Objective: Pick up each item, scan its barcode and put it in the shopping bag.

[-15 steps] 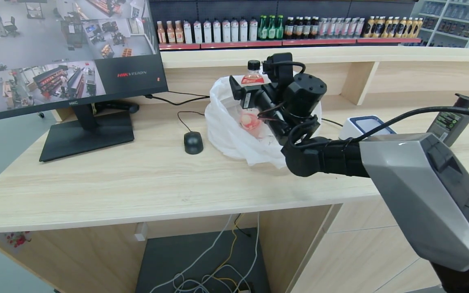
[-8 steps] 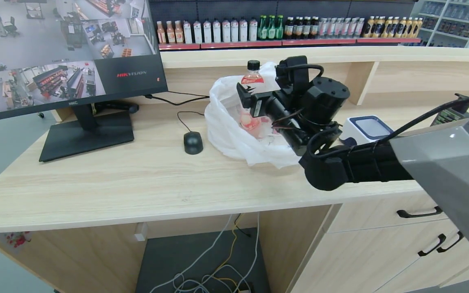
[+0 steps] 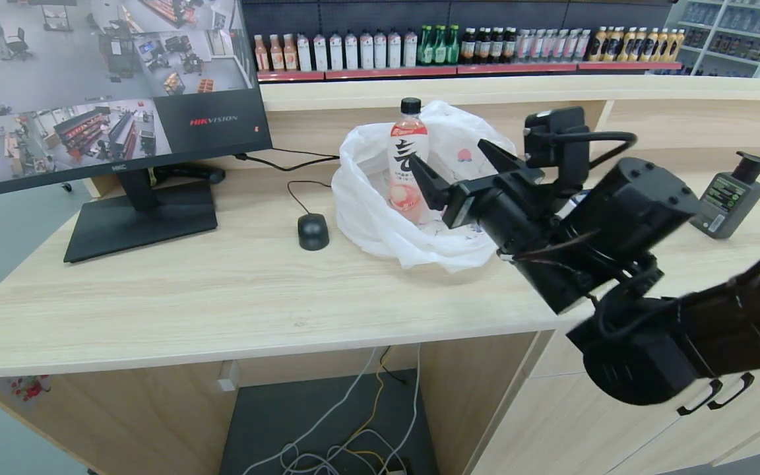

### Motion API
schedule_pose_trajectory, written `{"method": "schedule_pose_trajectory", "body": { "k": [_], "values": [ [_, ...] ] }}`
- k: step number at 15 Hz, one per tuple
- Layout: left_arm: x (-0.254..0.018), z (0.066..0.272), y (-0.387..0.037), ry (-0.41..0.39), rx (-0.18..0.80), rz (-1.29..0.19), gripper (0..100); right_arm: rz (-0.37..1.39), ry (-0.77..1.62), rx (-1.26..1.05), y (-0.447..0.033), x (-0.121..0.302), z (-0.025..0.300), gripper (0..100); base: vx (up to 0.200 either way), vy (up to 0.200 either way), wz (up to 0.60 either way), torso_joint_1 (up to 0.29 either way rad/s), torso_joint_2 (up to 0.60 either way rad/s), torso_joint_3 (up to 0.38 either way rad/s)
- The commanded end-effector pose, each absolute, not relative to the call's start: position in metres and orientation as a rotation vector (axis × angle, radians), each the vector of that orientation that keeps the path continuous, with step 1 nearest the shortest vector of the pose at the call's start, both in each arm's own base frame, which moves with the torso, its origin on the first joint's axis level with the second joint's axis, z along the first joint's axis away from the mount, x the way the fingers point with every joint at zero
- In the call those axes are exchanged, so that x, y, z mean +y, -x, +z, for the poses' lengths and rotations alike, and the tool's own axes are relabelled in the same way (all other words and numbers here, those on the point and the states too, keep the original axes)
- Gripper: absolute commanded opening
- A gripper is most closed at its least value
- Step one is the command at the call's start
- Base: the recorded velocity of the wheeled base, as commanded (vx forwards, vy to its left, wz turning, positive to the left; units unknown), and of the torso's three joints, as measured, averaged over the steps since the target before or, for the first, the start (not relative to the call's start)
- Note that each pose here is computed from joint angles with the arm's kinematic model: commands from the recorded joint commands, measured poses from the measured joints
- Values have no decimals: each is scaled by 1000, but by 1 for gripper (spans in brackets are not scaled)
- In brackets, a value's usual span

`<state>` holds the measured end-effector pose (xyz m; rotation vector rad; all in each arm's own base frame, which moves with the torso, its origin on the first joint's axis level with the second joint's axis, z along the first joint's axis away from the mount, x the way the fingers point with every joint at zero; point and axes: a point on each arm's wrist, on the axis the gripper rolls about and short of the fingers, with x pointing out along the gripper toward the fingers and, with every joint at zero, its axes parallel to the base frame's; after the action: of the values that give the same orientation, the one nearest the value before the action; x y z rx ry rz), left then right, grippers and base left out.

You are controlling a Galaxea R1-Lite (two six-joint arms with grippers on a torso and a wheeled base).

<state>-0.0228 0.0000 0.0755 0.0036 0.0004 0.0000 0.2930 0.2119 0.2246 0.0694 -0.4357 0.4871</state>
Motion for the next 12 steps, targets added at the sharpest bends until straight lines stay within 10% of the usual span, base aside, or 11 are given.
{"method": "schedule_pose_trajectory", "body": {
  "k": [1, 12],
  "values": [
    [0, 75, 23, -5, 0, 0, 100, 517, -99, -462, -258, 194, 223, 100, 0, 0, 0, 0, 0, 0],
    [0, 75, 23, -5, 0, 0, 100, 602, -81, -304, -181, 158, 188, 100, 0, 0, 0, 0, 0, 0]
  ]
}}
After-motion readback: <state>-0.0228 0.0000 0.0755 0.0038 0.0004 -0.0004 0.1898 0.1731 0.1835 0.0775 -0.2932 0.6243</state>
